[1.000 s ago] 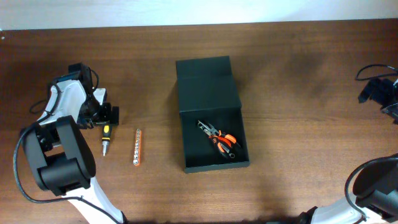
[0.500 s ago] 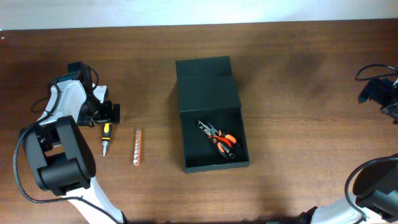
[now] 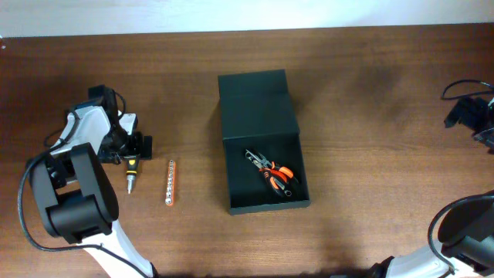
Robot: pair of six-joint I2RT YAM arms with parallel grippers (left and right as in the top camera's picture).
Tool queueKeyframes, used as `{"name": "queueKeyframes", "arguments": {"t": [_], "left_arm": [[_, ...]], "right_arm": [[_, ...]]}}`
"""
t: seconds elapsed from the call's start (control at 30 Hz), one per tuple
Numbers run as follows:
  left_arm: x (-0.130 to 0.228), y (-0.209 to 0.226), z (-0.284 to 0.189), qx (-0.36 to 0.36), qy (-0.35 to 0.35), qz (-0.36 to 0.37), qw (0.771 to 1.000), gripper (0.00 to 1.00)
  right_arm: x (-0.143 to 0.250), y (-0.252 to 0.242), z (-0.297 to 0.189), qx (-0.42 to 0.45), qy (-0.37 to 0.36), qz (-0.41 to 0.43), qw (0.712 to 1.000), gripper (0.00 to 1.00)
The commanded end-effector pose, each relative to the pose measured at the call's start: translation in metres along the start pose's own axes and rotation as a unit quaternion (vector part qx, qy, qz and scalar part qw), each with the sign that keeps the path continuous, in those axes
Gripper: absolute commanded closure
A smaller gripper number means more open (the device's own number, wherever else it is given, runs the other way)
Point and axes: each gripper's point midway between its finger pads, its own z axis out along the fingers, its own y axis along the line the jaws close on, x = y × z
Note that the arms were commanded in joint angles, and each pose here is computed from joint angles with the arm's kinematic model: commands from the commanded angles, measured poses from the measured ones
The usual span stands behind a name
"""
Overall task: Pack container
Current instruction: 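Lower the left gripper and close on the screwdriver handle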
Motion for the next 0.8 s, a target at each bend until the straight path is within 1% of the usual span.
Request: {"name": "queueKeyframes", "arguments": {"t": [0.0, 0.3, 0.77], "left_arm": [[0.0092, -0.0019, 0.0126, 0.003, 0.013, 0.006, 1.0, 0.01], [-0.0004, 0.0006, 0.0129, -0.003, -0.007, 0.005, 1.0, 0.01], [-0.0004, -0.0001, 0.0129, -0.001, -0.007, 0.003, 1.0, 0.01]], "right_arm": [[0.0012, 0.0016, -0.0003, -0.001, 0.0, 0.002, 1.0, 0.01], [0.0012, 0.0016, -0.0003, -0.001, 0.0, 0.002, 1.0, 0.01], [0.0012, 0.0016, -0.0003, -0.001, 0.0, 0.002, 1.0, 0.01]]}}
